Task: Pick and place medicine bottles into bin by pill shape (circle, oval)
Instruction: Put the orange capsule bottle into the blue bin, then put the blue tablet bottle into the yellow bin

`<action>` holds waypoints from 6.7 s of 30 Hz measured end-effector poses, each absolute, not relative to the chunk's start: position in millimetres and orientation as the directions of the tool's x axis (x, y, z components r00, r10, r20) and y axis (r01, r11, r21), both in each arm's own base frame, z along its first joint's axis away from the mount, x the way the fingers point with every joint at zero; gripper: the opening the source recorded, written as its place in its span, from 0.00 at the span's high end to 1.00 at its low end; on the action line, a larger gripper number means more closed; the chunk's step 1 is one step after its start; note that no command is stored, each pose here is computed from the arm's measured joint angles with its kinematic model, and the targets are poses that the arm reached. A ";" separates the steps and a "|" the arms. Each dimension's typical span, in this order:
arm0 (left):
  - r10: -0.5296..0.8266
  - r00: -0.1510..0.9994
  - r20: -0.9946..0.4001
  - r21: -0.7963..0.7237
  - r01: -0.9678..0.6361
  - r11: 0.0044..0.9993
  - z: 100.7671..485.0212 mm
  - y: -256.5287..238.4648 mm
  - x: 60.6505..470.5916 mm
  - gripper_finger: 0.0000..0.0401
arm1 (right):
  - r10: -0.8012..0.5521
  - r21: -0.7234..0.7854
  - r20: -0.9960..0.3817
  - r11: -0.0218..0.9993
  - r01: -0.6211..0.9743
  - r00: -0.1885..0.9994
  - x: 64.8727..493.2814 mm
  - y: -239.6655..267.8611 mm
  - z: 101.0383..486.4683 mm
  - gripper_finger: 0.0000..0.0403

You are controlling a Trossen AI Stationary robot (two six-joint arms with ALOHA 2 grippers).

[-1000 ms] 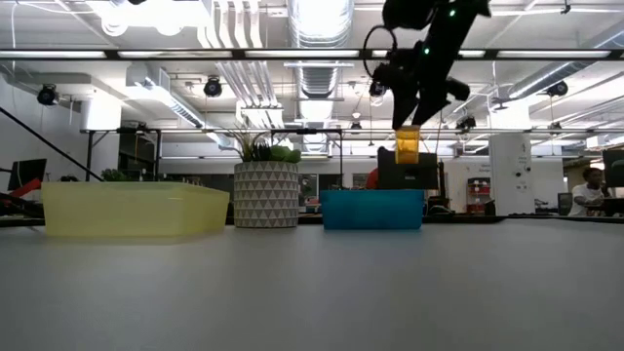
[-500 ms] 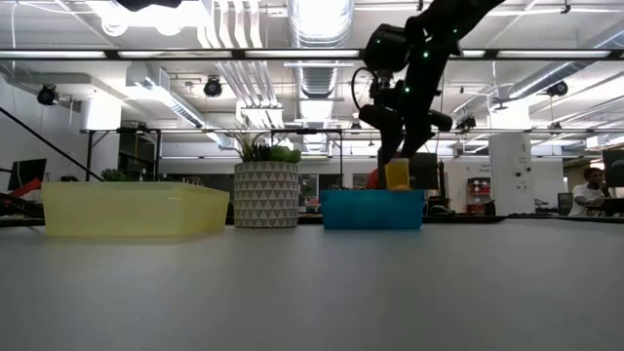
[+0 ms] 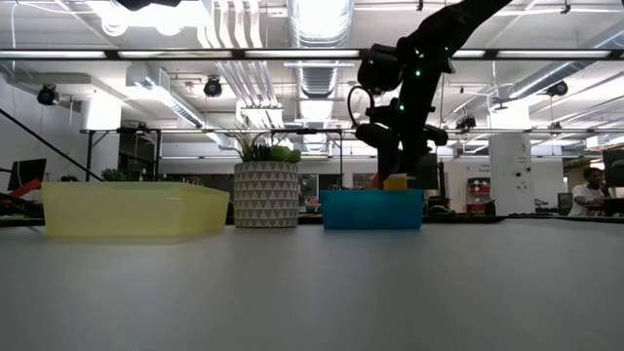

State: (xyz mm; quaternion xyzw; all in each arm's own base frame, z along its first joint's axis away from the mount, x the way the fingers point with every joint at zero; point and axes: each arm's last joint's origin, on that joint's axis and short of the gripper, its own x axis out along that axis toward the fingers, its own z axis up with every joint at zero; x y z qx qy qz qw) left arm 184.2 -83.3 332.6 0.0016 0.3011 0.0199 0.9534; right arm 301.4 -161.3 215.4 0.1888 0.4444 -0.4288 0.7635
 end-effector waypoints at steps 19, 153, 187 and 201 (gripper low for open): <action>0.061 0.821 -0.568 0.031 -0.052 0.998 332.7 -82.6 183.9 0.51 | -0.463 -0.112 -0.863 0.566 0.817 0.202 307.6 -164.3 195.9 0.35; 0.124 0.811 -0.572 0.138 -0.054 0.989 323.1 -81.3 184.6 0.51 | 0.087 -0.082 -0.987 0.461 0.883 -0.137 160.4 88.6 185.1 0.75; 0.185 0.855 -0.485 0.155 -0.125 0.980 253.1 -77.3 200.8 0.51 | -0.159 0.069 -0.798 0.934 0.351 0.581 385.5 27.2 243.8 0.72; 0.298 0.808 -0.509 0.174 -0.242 0.955 225.4 -50.9 208.6 0.51 | -0.141 -0.044 -0.737 0.986 0.162 0.661 450.8 20.1 259.8 0.72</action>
